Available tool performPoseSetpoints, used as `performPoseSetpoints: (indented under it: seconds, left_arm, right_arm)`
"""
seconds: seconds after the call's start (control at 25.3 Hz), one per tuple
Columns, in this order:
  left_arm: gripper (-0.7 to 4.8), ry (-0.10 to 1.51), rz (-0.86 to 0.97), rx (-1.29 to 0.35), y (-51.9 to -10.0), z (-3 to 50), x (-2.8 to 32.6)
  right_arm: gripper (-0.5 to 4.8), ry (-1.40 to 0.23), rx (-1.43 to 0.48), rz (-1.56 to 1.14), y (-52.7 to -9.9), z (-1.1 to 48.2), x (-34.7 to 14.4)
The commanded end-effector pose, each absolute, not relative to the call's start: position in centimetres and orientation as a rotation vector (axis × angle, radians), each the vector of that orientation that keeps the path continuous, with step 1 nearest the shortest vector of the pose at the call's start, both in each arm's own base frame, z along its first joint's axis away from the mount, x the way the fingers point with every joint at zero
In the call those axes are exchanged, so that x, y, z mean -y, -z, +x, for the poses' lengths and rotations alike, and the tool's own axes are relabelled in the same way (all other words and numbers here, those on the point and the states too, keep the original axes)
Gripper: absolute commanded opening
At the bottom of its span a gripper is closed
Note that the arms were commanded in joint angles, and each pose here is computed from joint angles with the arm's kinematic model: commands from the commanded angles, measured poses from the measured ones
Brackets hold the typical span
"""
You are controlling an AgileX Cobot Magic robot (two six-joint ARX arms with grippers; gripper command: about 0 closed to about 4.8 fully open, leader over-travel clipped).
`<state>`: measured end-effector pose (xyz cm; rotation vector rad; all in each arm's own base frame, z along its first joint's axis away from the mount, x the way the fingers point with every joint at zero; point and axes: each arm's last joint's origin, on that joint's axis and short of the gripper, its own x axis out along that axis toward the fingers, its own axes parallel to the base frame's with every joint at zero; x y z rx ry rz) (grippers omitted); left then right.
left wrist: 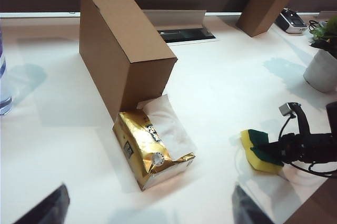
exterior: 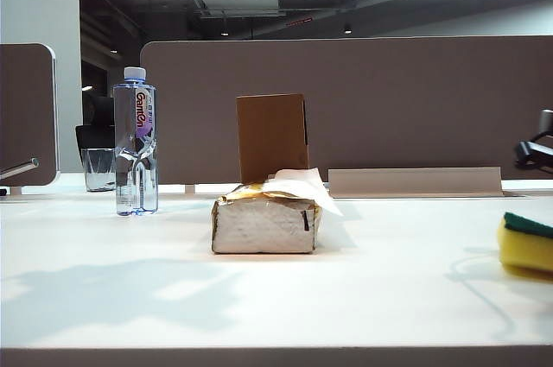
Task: Move the sponge from right to left to wipe the table, avoiding obstacles on the table, and finally reaching the bottle of mineral water.
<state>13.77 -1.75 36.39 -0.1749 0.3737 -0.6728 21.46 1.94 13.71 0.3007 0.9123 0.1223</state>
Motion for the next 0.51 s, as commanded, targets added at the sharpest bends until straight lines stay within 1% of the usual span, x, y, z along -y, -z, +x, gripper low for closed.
performPoseSetpoints:
  seconds: [0.04, 0.24, 0.51]
  left_arm:
    - [3.99, 0.682, -0.168, -0.352, -36.8, 13.7, 1.8]
    - [3.99, 0.682, -0.168, -0.352, -36.8, 13.7, 1.8]
    - [3.99, 0.682, -0.168, -0.352, -36.8, 13.7, 1.8]
  right_arm:
    - [-0.06, -0.083, -1.099, 0.303, -12.2, 18.3, -1.7]
    - [-0.06, -0.08, -1.11, 0.302, -12.8, 16.8, -1.6]
    - [-0.06, -0.077, -1.05, 0.311, -13.7, 16.5, -1.6]
